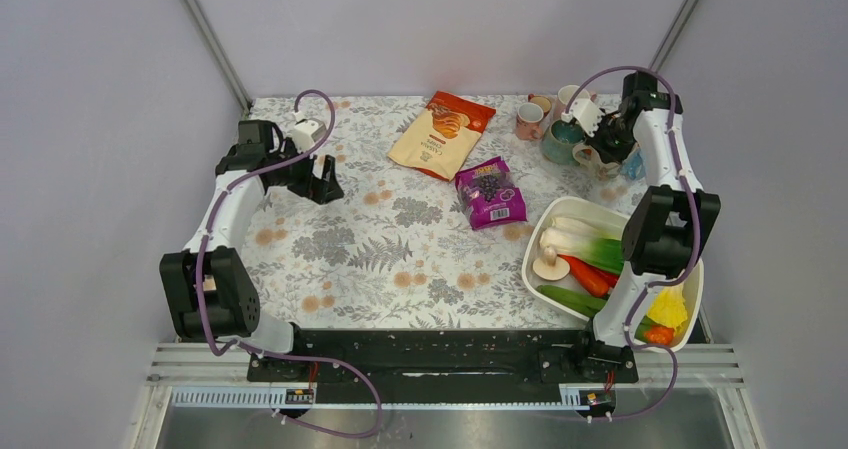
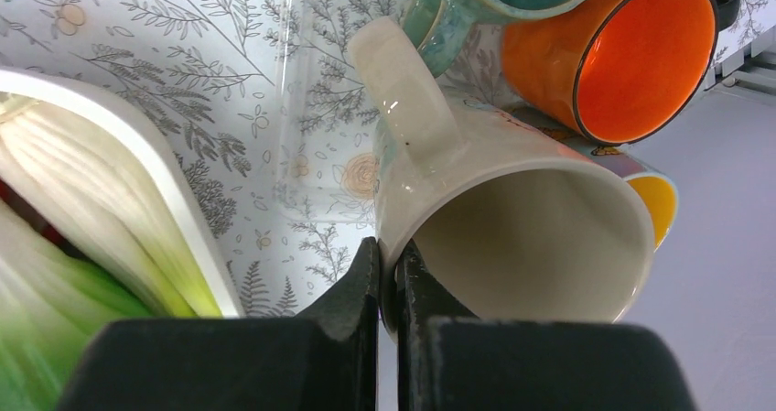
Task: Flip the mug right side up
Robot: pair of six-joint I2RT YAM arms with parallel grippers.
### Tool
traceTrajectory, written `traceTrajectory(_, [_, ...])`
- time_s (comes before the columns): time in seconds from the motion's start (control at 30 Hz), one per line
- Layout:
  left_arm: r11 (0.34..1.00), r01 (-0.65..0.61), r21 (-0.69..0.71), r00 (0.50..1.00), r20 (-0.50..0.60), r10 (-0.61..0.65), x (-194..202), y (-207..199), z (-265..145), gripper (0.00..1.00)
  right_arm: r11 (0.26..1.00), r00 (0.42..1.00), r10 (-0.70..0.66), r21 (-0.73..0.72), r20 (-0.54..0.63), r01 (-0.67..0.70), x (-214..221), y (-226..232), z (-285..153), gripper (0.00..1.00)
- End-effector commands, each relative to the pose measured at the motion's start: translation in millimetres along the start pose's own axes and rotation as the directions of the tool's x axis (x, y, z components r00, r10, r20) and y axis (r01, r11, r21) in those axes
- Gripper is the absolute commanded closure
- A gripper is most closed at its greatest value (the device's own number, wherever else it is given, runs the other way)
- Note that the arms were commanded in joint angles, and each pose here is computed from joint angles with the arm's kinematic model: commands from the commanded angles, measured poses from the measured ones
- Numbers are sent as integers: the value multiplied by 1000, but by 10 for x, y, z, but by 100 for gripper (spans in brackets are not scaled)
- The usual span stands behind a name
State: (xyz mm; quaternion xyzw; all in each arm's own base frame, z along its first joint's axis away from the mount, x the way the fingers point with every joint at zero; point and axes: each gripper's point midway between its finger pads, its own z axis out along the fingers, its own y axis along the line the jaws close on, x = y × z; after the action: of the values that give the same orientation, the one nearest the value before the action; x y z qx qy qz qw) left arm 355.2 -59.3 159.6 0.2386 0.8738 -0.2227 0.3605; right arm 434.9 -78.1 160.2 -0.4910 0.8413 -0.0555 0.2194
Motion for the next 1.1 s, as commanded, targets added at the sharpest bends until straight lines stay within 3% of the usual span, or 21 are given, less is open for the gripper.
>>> traceTrajectory(0.0, [998,-43,-49,998,39,44,-207,118,-93,1,986,996,-82,145,29,77,-82,-415,-94,100])
traceTrajectory(0.6, [998,-35,-46,998,44,37,-203,99,-109,1,988,997,-60,145,56,52,96,-422,271,98])
traceTrajectory(0.73, [998,-35,-45,998,47,37,-214,89,-119,1,981,996,-73,186,56,61,78,-470,175,55])
traceTrajectory(0.93, [999,-35,-39,998,47,36,-203,81,-111,1,958,994,-93,280,66,71,34,-549,-30,22])
traceTrajectory(0.97, [999,-36,-38,998,48,38,-206,79,-112,1,952,993,-97,298,71,72,20,-563,-73,3])
traceTrajectory(1.07, [999,-35,-36,998,49,37,-190,78,-98,1,933,989,-119,350,92,80,-59,-592,-241,0])
